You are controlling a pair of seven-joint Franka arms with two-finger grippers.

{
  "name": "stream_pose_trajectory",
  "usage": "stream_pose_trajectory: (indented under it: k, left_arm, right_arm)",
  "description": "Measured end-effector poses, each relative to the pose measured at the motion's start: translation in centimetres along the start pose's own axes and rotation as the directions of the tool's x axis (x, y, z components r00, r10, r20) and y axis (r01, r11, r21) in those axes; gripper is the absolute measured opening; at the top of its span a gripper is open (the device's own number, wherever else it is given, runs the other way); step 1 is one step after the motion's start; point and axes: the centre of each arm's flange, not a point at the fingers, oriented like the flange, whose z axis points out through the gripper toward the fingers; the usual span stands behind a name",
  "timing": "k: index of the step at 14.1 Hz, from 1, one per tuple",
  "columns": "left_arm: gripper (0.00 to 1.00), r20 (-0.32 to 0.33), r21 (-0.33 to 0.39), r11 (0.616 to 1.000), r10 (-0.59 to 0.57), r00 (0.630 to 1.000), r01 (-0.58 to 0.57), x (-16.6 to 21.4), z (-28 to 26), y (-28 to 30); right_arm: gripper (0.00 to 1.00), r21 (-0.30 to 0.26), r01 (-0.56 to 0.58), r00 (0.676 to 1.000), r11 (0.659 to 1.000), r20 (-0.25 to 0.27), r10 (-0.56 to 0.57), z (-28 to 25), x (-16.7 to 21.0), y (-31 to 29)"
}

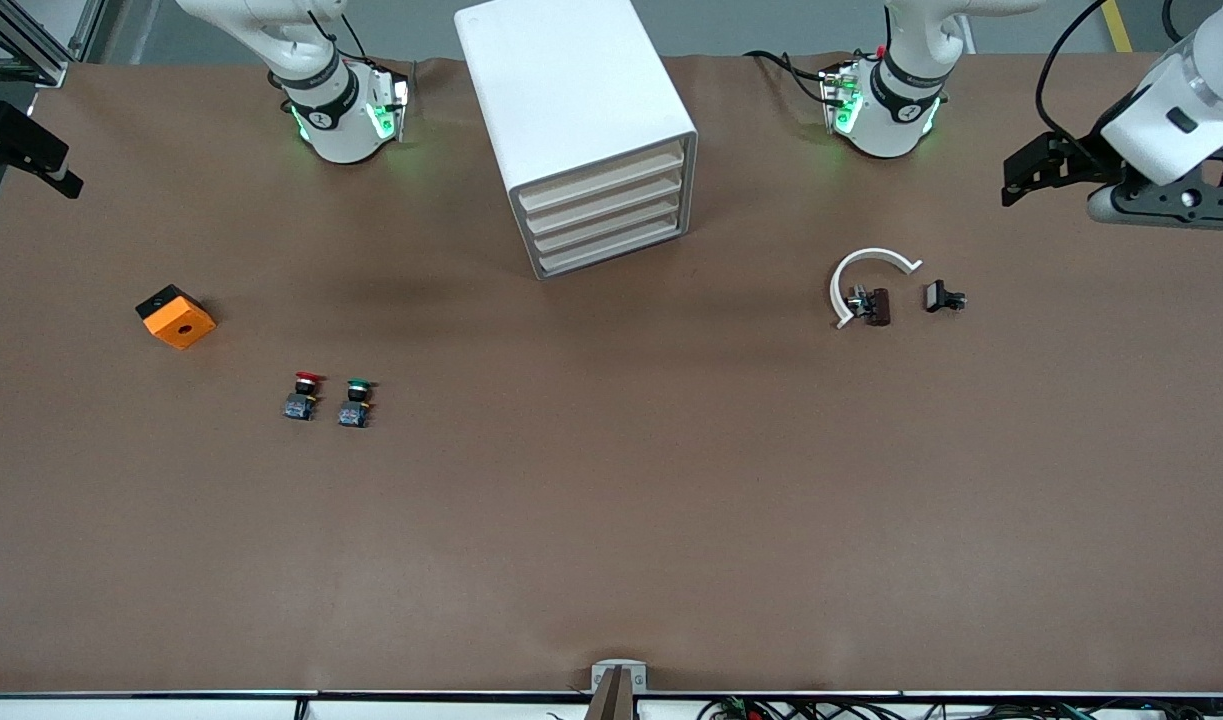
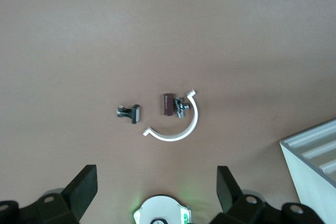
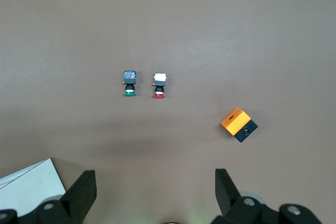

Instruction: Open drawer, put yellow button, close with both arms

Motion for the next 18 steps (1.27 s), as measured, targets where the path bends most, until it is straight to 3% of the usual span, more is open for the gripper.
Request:
stream_pose_trajectory:
  k: [8,18]
  left_arm:
    - [1.00,-0.065,0.004,1.000,-0.004,0.998,0.005,-0.2,-3.0,0.1]
    - [1.00,-0.062,-0.015,0.999,-0.045,0.997,0.044,-0.1,-3.0,0.2]
  right_arm:
    - [1.00,0.000,-0.008,1.000,1.000,0.001,0.008,0.0,0.0,0.0]
    - [1.00,-0.003,-0.019,1.000,1.000,0.002,0.019,0.0,0.0,-0.8]
